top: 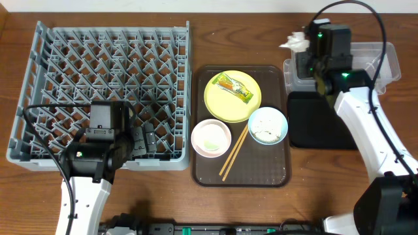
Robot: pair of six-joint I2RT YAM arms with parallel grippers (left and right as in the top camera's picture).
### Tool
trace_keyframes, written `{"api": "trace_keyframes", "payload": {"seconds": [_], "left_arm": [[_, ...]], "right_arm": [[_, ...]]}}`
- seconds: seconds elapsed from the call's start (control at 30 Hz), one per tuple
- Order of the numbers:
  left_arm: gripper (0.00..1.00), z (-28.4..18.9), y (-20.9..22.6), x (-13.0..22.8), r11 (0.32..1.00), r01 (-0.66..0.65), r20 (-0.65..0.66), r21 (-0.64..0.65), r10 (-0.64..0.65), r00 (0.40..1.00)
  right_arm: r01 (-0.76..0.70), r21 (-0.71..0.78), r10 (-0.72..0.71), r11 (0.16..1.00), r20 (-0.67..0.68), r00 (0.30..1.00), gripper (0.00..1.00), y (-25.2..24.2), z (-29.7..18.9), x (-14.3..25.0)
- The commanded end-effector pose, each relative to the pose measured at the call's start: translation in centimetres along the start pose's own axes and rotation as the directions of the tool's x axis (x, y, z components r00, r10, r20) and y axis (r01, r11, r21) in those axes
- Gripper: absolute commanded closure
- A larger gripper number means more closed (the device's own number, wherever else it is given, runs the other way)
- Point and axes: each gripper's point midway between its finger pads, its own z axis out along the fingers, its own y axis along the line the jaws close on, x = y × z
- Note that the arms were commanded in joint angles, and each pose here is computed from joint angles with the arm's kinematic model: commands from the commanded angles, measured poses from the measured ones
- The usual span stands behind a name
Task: Sort waste into correct bins and load items into the dishwasher rack
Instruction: 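Move the right gripper to the yellow plate and grasp the snack wrapper, then carry the wrapper and tissue with the right gripper into the clear bin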
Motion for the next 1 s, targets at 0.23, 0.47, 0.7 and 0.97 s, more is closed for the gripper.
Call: {"api": "trace_keyframes", "payload": {"seconds": [0.23, 0.47, 0.7, 0.97], "left_arm": [[0.02, -0.6, -0.4, -0.5, 1.0, 0.009, 0.018, 0.017, -0.01, 1.0], [0.02, -0.6, -0.4, -0.5, 1.0, 0.009, 0.018, 0.017, -0.01, 1.0], [0.02, -0.6, -0.4, -0.5, 1.0, 0.009, 0.017, 0.016, -0.01, 1.0], [0.02, -0.6, -0.4, -0.5, 1.0, 0.009, 0.017, 0.016, -0.01, 1.0]], "right_arm": [[-0.056, 0.122, 0.064, 0.991, -0.068, 0.996, 0.01, -4.9, 1.4, 2.0], [-0.045, -0.131, 0.041, 0.99, -0.033, 0.999, 0.01, 0.5, 0.6, 0.7], [0.104, -0.453, -0.116, 0.885, 0.001, 0.993, 0.08, 10.5, -1.4, 1.3], [0.296, -0.517, -0.361, 0.804, -0.029, 0.932, 0.07, 16.8, 0.7, 6.0]]}}
